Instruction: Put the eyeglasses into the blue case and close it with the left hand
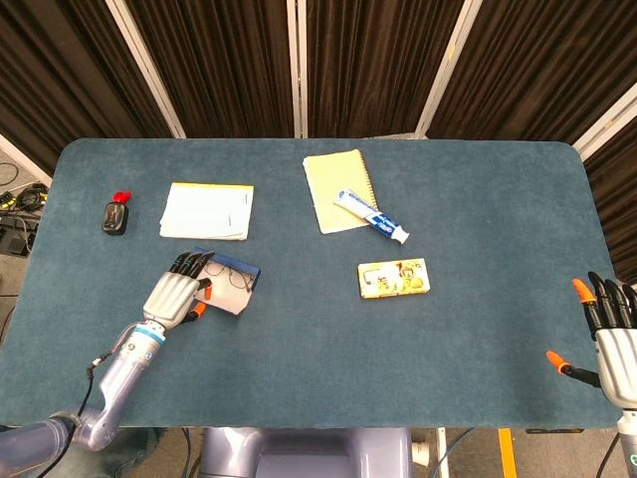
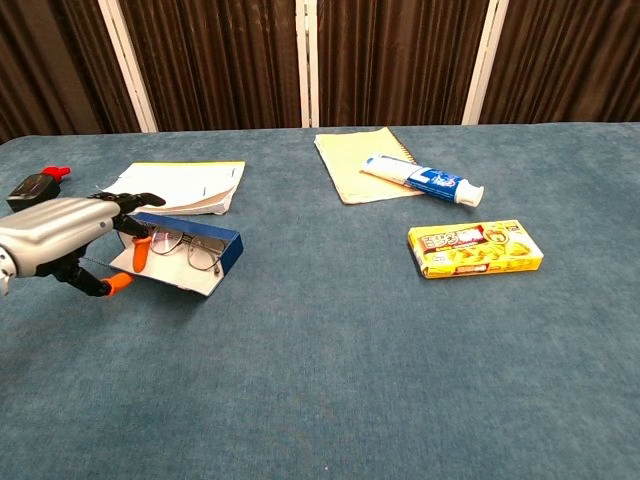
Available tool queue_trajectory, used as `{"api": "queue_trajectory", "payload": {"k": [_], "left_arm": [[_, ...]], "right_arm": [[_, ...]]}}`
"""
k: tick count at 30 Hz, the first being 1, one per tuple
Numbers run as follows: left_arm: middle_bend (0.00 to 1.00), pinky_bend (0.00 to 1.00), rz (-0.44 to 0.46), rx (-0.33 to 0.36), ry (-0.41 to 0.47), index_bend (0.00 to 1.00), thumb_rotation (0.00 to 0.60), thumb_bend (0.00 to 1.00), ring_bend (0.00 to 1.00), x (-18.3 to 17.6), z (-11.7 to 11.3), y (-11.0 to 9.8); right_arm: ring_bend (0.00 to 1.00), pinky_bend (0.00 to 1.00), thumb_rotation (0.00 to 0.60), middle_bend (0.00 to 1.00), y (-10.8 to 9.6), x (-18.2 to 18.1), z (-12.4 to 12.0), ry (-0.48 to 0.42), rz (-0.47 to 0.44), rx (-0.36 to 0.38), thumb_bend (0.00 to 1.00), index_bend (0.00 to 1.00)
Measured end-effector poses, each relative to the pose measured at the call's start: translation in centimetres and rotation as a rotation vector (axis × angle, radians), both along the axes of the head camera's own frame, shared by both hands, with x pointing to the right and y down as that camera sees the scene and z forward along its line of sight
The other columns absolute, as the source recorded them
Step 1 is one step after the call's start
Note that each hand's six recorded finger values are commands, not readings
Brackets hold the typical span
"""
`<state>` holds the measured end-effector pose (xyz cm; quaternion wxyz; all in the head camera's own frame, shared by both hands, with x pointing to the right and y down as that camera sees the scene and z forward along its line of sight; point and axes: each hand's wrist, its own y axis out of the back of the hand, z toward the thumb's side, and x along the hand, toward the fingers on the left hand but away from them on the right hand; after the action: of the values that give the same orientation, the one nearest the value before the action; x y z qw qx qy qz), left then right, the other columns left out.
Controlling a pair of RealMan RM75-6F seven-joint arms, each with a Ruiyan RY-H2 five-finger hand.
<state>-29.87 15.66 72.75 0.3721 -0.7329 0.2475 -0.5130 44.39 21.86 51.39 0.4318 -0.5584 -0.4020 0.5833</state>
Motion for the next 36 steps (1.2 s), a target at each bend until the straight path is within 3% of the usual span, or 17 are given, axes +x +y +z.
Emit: {"api": "queue_trajectory", "payload": {"k": [5,10,20,36], "left_arm": [[0.00,0.00,0.018,0.008,-0.008,0.66,0.600,0.48,0.00,-0.5,-1.4,0.6],[0.00,0.00,0.018,-0.025,-0.005,0.68,0.600,0.48,0.00,-0.6,-3.2,1.5],[0.00,0.00,-0.002,-0.181,-0.049,0.67,0.600,0.48,0.00,-1.6,-6.5,3.8],[0.00,0.00,-0.063,-0.206,-0.030,0.64,0.600,0.48,0.00,-0.2,-4.3,1.6]], "right_arm": [[0.00,0.00,0.600,0.00,0.0,-0.1,-0.2,-0.006,-0.003,0.003,0.00,0.00],[0.00,0.00,0.600,0.00,0.1,-0.1,-0.4,-0.014,-0.002,0.009,0.00,0.00],[0.00,0.00,0.600,0.00,0.1,-0.1,-0.6,-0.021,-0.002,0.011,0.00,0.00],[0.00,0.00,0.600,0.00,0.0,-0.1,-0.4,-0.014,-0.001,0.008,0.00,0.00]]}}
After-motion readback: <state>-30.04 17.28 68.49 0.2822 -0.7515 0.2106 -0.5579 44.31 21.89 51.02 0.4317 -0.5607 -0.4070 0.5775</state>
